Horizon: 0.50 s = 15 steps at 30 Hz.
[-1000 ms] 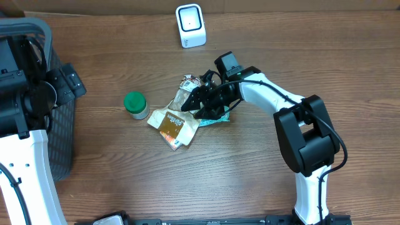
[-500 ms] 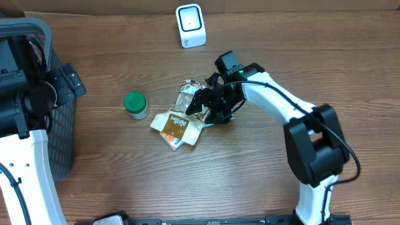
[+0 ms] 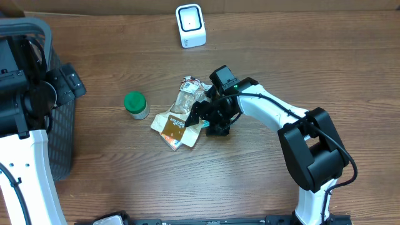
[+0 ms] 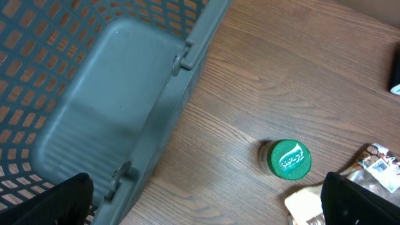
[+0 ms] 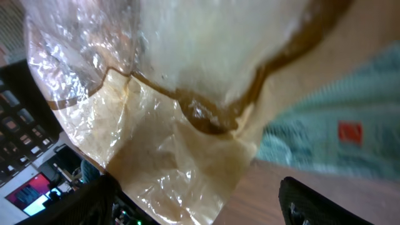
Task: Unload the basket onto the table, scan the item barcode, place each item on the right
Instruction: 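Grasp the bread bag with the right gripper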
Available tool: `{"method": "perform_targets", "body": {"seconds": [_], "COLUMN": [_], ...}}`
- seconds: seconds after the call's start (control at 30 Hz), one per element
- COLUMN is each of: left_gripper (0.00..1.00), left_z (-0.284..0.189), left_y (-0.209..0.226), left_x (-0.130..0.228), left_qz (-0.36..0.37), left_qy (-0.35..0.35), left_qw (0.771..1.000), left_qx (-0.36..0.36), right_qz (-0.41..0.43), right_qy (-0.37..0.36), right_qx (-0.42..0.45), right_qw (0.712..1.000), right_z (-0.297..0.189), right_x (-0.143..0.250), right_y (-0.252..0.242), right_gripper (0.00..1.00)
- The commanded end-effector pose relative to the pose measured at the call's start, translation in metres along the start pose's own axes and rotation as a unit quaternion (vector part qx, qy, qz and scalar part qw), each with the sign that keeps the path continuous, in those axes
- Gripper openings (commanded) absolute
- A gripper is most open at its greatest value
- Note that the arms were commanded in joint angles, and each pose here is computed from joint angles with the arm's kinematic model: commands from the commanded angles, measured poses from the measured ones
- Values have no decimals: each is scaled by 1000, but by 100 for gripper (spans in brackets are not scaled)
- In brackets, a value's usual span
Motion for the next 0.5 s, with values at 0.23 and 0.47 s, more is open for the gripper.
{"method": "perform_targets", "body": {"seconds": [0.23, 0.47], "left_gripper": [100, 100], "left_z": [-7, -7], "left_y": [2, 2], "left_x": [-1, -1], "left_qz": [-9, -9], "left_qy": [-12, -12], "left_qw": [1000, 1000], "left_qx": [1, 1], "right_qz": [-4, -8], "right_qy": [-52, -84], "right_qx": [-44, -66], "right_qw": [998, 994], "right_z": [14, 17], "right_x": [12, 9], "right_y": [36, 48], "right_gripper": [92, 89]}}
Point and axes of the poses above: each gripper's point midway between its finger pads, its own z axis out along the fingers, its own y axis along the line the jaws close on, x = y × z, the point moved 10 cm from there along -z, back along the fingers, and after that the axes turned 14 degrees about z, right-handed, at the moved point
